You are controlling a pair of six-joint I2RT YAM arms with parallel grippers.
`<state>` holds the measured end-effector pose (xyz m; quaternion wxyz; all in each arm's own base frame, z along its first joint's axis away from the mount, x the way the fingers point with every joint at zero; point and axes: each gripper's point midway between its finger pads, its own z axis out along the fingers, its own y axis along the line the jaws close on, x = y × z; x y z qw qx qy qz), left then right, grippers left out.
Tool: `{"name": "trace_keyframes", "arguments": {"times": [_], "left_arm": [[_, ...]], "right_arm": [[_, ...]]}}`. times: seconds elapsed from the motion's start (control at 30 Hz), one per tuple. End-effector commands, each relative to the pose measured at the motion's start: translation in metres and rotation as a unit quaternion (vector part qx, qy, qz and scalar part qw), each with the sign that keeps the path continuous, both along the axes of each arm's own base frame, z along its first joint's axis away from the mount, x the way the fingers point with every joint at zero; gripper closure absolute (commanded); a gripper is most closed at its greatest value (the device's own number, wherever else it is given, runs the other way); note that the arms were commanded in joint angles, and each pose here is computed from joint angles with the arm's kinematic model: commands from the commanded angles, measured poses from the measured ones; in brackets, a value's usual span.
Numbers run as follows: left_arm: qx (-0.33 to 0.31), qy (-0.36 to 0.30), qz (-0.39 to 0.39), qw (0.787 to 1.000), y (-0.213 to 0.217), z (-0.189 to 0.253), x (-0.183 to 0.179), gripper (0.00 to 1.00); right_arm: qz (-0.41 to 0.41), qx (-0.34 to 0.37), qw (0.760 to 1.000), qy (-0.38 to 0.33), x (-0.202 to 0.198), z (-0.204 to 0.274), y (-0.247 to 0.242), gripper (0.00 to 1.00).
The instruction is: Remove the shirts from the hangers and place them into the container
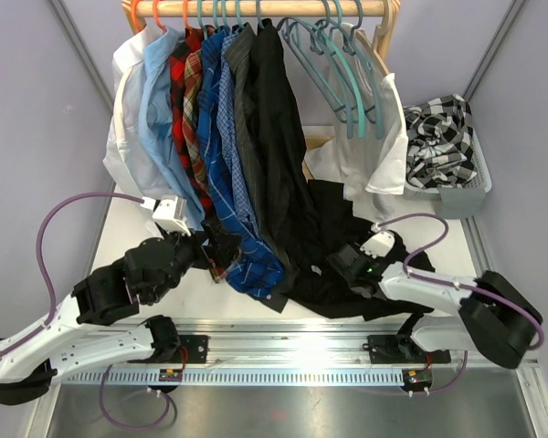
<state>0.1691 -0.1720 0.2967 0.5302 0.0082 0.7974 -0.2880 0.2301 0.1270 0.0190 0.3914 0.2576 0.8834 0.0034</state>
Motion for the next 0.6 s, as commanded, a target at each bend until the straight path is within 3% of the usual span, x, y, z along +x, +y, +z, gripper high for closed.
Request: {"name": "trace_keyframes", "arguments": {"times": [0.0, 0.23, 0.57], "left_arm": [[-0.028, -0.009, 0.002, 1.000, -0.001, 0.018, 0.000, 0.01], [-0.019, -0.001, -0.009, 1.000, -0.015, 0.013, 0.003, 0.01], [-0.017, -0.001, -0.013, 1.000, -0.016, 0.022, 0.002, 0.02]], "right_arm": [[-0.068, 0.011, 0.997, -0.044, -0.002, 0.032, -0.024, 1.00], [-0.165, -0.016, 0.963, -0.211, -0.011, 0.180, -0.102, 1.00], [-0.261, -0.081, 0.906, -0.324, -0.060, 0.301, -0.198, 1.00]]}}
